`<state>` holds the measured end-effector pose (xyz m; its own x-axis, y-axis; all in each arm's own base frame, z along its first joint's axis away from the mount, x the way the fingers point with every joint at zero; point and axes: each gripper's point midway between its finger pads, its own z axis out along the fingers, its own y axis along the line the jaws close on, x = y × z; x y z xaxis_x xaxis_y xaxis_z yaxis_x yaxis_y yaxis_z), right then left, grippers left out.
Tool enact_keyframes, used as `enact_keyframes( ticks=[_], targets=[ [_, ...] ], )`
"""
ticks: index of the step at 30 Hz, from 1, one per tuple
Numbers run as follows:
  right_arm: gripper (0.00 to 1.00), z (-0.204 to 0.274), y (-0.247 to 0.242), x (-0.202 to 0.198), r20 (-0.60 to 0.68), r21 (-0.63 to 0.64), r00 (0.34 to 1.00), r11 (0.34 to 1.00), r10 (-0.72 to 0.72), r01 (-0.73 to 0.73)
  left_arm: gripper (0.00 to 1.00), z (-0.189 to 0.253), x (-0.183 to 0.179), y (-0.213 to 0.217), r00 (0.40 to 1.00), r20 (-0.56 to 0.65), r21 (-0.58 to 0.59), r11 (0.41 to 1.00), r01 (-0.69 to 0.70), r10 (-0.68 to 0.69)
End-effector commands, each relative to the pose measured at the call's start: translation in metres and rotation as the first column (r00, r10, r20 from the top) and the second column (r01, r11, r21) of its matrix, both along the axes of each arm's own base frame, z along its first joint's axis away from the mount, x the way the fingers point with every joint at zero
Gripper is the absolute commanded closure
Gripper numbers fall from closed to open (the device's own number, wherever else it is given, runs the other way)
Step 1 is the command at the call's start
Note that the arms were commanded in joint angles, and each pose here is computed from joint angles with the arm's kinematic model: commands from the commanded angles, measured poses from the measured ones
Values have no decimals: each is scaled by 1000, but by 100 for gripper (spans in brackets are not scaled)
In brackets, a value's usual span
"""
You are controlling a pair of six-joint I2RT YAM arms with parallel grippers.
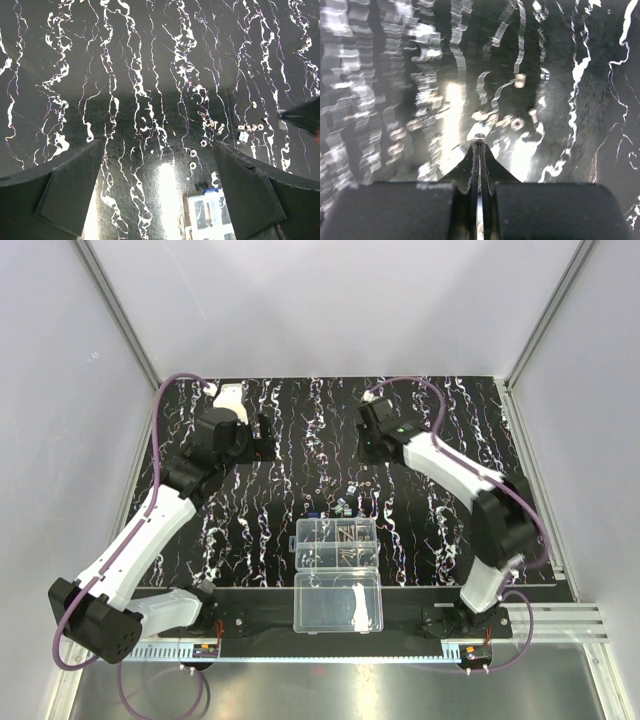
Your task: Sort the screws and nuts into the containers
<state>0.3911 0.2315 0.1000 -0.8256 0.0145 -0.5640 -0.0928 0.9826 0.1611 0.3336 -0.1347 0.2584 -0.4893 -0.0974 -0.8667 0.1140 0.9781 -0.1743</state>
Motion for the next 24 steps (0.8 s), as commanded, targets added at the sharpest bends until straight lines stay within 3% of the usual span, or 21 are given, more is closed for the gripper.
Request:
enact_keyframes(
  ticks=[1,4,8,12,24],
  targets=[
    [100,53,6,-34,62,136,994,986,88,-96,1,32,0,-2,997,82,-36,999,11,-8],
    [100,51,13,-75,43,176,986,970,162,-167,1,32,0,-3,997,79,-40,999,15,-12],
    [100,36,34,-138,20,139,949,939,315,-315,1,29,0,-7,998,66,-44,999,27,-24],
    [100,7,31,-184,-79,151,934,930,349,-335,1,26,1,-10,998,54,-45,998,37,-35],
    [100,-4,43,-207,-79,203,916,906,393,-371,1,22,3,-10,998,45,-43,998,38,-36]
  ],
)
